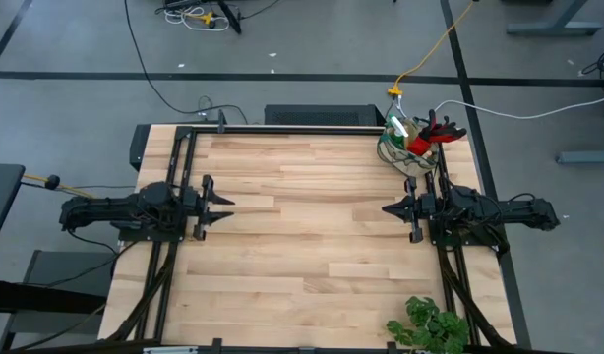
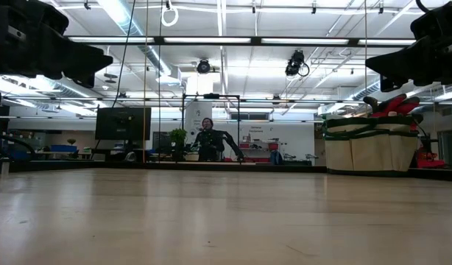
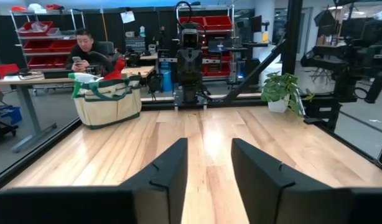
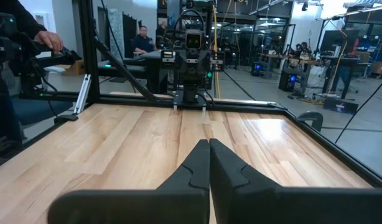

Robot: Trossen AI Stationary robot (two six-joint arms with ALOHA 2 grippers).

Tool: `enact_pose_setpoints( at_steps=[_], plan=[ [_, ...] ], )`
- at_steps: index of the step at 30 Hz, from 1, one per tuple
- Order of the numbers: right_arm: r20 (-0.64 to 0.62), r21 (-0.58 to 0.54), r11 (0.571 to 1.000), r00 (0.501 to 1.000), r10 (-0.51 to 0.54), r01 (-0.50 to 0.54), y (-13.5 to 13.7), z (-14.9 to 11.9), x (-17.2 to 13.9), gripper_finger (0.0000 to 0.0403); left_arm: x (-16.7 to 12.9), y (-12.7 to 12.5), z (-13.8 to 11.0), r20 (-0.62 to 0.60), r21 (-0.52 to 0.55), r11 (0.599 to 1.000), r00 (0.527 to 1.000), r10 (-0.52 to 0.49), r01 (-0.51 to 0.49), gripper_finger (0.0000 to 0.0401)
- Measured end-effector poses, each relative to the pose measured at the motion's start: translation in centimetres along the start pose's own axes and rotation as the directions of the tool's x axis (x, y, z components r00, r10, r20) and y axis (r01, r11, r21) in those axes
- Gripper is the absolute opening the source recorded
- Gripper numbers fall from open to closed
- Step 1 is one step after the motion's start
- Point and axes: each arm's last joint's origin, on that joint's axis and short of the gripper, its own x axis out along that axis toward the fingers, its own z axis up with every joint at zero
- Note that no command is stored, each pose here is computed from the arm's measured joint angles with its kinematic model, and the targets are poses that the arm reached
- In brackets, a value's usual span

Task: Pick & Place Garden tools in Gardening bag
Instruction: Return to Home Position

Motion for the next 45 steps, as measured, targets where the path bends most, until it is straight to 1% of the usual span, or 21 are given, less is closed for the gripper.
enact_pose_setpoints(
  at_steps=[9,21,37,45],
  plan=[
    [0.0,0.0,1.0,1.0,0.0,0.0,0.0,0.0,0.0,0.0002,0.0,0.03,-0.02,-0.002,-0.001,1.0,1.0,0.01,-0.01,0.0083],
    [0.0,0.0,1.0,1.0,0.0,0.0,0.0,0.01,0.0,0.0002,0.0,0.04,-0.03,-0.004,-0.003,1.0,1.0,0.014,-0.014,0.0043],
    [0.0,0.0,1.0,1.0,0.0,0.0,0.0,0.0,0.0,0.0002,0.0,0.04,-0.03,-0.004,-0.002,1.0,1.0,0.014,-0.014,0.0008],
    [0.0,0.0,1.0,1.0,0.0,0.0,0.0,0.01,0.0,0.0002,0.0,0.04,-0.04,-0.004,-0.002,1.0,1.0,0.014,-0.014,0.001]
  ],
)
